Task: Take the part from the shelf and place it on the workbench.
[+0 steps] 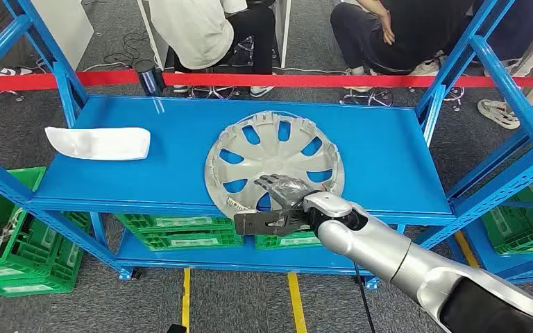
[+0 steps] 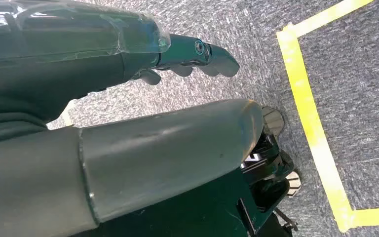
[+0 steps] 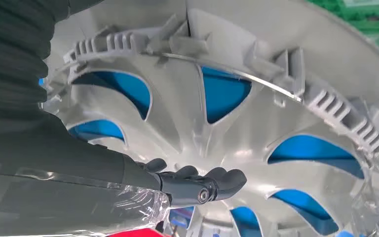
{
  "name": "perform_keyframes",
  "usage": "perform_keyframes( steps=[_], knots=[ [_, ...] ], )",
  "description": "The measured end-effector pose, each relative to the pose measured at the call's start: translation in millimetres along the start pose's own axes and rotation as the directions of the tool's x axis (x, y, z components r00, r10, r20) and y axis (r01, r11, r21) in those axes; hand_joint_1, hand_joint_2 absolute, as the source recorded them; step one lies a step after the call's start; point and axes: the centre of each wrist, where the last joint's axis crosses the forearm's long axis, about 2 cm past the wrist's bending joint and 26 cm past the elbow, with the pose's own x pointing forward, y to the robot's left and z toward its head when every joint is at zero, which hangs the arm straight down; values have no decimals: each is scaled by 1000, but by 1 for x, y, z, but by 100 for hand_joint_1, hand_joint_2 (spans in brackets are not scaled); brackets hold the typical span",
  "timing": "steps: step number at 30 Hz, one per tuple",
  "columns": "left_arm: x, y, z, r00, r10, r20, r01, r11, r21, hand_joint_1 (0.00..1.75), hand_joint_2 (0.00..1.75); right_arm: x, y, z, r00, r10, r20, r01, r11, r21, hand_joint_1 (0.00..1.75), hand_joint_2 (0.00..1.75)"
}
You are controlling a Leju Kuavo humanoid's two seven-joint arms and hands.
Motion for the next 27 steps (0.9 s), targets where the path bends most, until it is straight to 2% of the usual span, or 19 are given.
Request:
perform_keyframes(
  steps=[6,7,10,11,27],
  knots=[
    [0,0,0,1000,0,1,0,1000,1,0,0,1,3,-2,999,31,-30,-31,999,19,0,175],
    [0,0,0,1000,0,0,0,1000,1,0,0,1,3,-2,999,38,-37,-37,999,20,10,175],
    [0,0,0,1000,0,-1,0,1000,1,0,0,1,3,-4,998,50,-48,-49,999,24,141,175],
    [0,0,0,1000,0,-1,0,1000,1,0,0,1,3,-4,997,53,-50,-52,998,26,175,175],
    [-3,-1,0,1000,2,-4,-2,1000,3,0,0,4,8,-7,997,65,-49,-62,996,56,175,175]
  ],
)
